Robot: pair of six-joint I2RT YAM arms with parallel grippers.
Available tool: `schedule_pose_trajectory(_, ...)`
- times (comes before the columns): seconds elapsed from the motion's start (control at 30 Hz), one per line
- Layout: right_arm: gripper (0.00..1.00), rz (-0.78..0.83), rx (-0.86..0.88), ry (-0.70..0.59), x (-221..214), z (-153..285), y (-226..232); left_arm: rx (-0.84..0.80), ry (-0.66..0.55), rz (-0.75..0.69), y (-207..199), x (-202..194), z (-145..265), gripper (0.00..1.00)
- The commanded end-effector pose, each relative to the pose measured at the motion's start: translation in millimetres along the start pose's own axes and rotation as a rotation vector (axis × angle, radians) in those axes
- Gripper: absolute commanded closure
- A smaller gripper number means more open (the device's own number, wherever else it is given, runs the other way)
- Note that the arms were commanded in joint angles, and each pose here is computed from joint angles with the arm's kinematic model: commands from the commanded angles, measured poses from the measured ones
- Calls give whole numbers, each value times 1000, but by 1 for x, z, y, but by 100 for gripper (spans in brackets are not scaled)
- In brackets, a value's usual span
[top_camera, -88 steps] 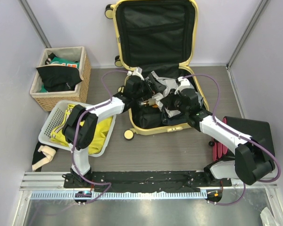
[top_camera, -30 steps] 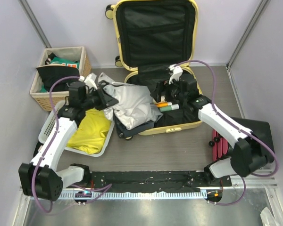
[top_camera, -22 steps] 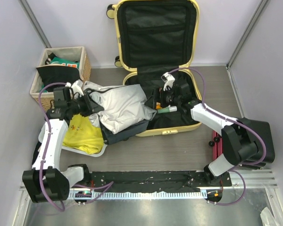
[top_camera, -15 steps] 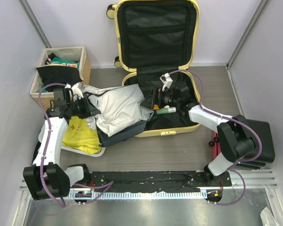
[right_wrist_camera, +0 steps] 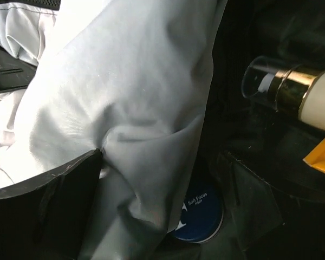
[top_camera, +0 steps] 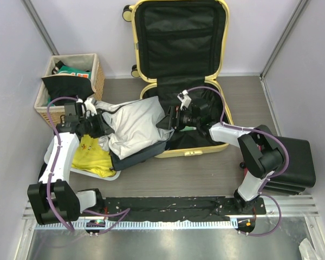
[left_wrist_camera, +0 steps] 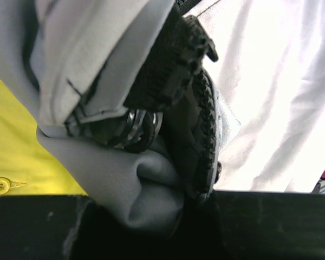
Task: Open, take out, and arrange the luggage
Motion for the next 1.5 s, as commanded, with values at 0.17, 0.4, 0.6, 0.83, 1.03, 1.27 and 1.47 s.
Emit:
schedule_pose_trajectory(0.17, 19, -44, 132, 102, -32, -14, 31, 75, -24, -35, 17, 3, -7, 100)
schedule_pose_trajectory(0.4, 84, -68, 182, 67, -30, -9, 52, 57, -81, -38, 9, 17, 0, 100)
schedule_pose_trajectory(0.6, 99, 63, 151, -3, -17, 14, 95, 90, -189, -55, 1, 49, 20, 100)
schedule_pose_trajectory(0.83, 99, 125, 141, 82, -63, -17, 137, 424, -150, -105, 33, 68, 37, 100)
schedule_pose_trajectory(1.03, 99, 122, 165, 193, -102, -60, 150, 683, -55, -140, 64, 73, 49, 100)
schedule_pose_trajectory(1.27, 99, 150, 192, 270, -131, -98, 169, 866, 85, -139, 104, 68, 52, 100)
schedule_pose_trajectory(1.47, 99, 205, 117, 319, -156, -122, 171, 864, 105, -116, 125, 65, 43, 100)
Point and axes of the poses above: each gripper's point midway between its finger pads, its own z axis back along the fingers, its own y axis along the line the jaws close on, x = y × z, the point moved 7 cm from there along z, back along the fingers, and after that the axes turned 11 degrees about -z, right-handed, at the moved point
